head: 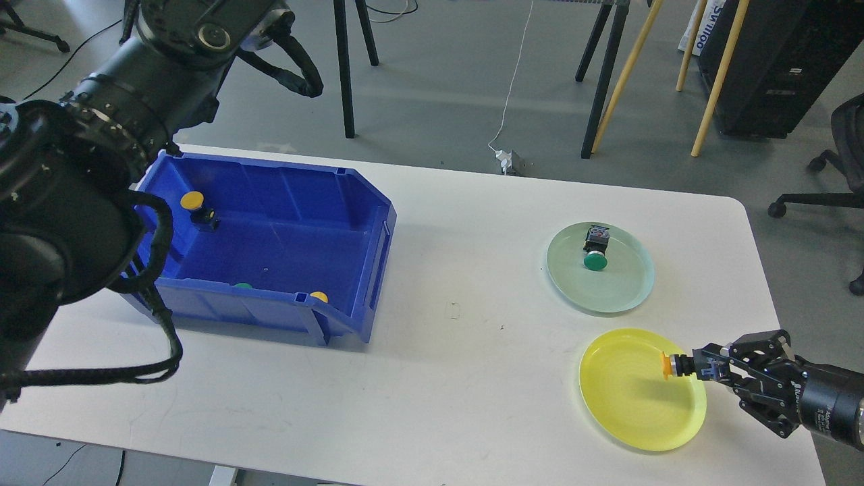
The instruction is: Pass button and place on color plate
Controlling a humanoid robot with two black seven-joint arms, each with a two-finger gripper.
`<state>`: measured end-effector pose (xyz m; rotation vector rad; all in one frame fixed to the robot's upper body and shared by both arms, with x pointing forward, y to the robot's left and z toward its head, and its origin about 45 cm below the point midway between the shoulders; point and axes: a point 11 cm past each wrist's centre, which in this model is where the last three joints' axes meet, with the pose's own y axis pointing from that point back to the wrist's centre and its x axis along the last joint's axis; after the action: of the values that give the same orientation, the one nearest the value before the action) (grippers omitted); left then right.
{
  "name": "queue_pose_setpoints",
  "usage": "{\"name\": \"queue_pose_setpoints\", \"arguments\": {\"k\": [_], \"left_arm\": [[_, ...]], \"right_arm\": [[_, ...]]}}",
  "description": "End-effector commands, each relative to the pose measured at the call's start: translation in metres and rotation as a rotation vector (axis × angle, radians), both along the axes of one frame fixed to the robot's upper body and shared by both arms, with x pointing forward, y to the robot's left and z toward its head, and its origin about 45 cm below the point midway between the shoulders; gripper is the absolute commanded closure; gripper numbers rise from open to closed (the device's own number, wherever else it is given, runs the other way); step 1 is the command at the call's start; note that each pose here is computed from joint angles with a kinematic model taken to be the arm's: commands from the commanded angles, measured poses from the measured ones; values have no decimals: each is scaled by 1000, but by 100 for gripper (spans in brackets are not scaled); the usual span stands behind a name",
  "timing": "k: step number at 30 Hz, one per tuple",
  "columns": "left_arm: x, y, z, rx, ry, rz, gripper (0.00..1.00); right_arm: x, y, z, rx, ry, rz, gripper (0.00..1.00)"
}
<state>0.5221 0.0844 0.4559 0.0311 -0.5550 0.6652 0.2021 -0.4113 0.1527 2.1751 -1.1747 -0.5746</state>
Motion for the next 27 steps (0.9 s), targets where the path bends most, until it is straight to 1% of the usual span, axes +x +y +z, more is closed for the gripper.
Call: {"name": "queue_pose_setpoints", "arguments": {"k": [1, 3, 5, 7, 12, 15, 16, 17, 19, 22, 25, 27], "left_arm": [[0, -1, 5, -1, -8, -2, 0], [0, 0, 6, -1, -10, -1, 0], [0, 0, 6, -1, -11, 1, 0], [0, 0, 6, 0, -11, 1, 0], [0, 1, 7, 0, -12, 2, 0], [0, 2, 7, 0, -13, 3, 0], [0, 2, 7, 2, -13, 3, 0], [0, 2, 7, 3, -13, 3, 0], [0, 1, 8, 9, -18, 3, 0], [0, 2, 9, 12, -20, 5, 0], [2, 7, 8, 7, -16, 16, 0], [3, 9, 7, 16, -17, 20, 0]], "right_arm": [[0, 2, -10, -35, -3, 23, 66], [-1, 3, -12, -35, -2, 24, 57], [-1, 3, -11, -35, 0, 26, 44], [-2, 3, -12, -34, 3, 26, 34], [1, 3, -10, -31, -5, 25, 21], [5, 4, -7, -29, -17, 24, 17], [8, 3, -4, -28, -27, 19, 13], [13, 4, 0, -26, -44, 16, 11], [34, 5, 18, -21, -117, 11, 6], [71, 4, 55, -9, -262, -14, 4], [111, 3, 107, 20, -452, -49, 2], [128, -9, 130, 17, -535, -94, 2]]}}
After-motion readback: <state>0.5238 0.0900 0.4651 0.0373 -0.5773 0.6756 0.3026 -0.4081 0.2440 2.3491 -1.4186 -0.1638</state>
